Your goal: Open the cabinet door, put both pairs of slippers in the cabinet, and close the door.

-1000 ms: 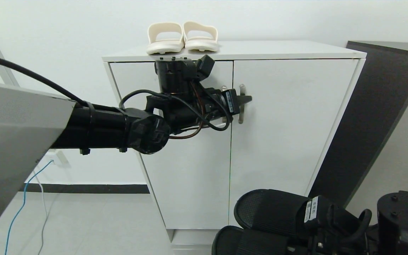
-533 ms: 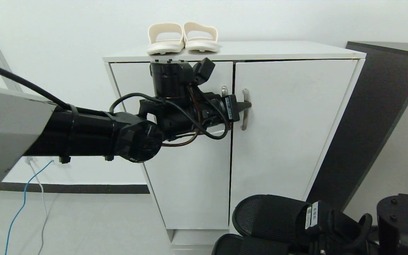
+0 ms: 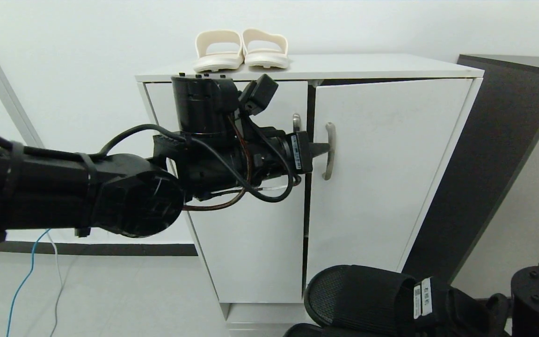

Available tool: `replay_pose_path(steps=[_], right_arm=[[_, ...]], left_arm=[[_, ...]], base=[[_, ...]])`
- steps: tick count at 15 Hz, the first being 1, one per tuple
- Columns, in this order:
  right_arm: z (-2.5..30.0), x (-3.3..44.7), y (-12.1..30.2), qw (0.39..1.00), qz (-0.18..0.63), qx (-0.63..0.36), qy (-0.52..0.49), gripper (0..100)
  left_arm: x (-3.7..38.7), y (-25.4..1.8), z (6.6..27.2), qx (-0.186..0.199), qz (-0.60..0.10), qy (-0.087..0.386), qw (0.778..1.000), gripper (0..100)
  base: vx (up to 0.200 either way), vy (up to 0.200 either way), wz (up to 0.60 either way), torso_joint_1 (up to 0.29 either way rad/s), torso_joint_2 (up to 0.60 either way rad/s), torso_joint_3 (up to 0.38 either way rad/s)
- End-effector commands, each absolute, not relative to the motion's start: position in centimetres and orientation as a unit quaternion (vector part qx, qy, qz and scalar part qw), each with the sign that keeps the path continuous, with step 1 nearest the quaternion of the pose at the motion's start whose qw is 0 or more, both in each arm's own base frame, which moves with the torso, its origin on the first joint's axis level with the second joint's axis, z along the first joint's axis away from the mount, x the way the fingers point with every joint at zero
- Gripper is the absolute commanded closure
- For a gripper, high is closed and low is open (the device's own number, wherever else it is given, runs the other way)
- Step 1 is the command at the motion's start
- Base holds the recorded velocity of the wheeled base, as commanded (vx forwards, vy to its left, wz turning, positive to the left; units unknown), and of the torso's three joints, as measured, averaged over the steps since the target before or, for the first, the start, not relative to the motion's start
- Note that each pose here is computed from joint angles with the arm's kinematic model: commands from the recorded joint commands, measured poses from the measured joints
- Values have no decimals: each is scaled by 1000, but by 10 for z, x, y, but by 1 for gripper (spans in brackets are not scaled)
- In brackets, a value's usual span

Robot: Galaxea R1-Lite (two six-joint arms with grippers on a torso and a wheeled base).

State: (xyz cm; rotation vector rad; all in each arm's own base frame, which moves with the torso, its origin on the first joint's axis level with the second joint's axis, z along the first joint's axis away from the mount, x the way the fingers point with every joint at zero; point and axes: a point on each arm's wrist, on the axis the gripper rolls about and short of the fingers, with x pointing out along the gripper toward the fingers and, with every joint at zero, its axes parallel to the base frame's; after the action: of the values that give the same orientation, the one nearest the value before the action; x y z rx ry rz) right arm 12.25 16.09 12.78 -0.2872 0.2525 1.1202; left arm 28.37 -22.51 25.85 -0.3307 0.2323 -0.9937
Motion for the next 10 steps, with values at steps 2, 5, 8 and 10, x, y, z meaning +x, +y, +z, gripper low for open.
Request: replay_pose_path(steps=[2, 5, 8, 10], right_arm=[[129, 120, 162, 827, 533, -136, 116, 100], [131, 119, 161, 828, 534, -134, 110, 100], [129, 117, 161, 825, 537, -136, 114, 100], [128, 117, 161, 824, 537, -137, 115, 100]], left_arm=[[260, -219, 266, -156, -486, 106, 854, 100], [253, -215, 265, -155, -486, 109, 853, 100], [242, -205, 271, -157, -486, 104, 853, 100], [256, -198, 269, -159, -471, 101, 862, 100]], base=[[0, 0, 0, 0, 0, 0], [0, 0, 0, 0, 0, 0], [0, 0, 0, 0, 0, 0], [0, 0, 0, 0, 0, 0]])
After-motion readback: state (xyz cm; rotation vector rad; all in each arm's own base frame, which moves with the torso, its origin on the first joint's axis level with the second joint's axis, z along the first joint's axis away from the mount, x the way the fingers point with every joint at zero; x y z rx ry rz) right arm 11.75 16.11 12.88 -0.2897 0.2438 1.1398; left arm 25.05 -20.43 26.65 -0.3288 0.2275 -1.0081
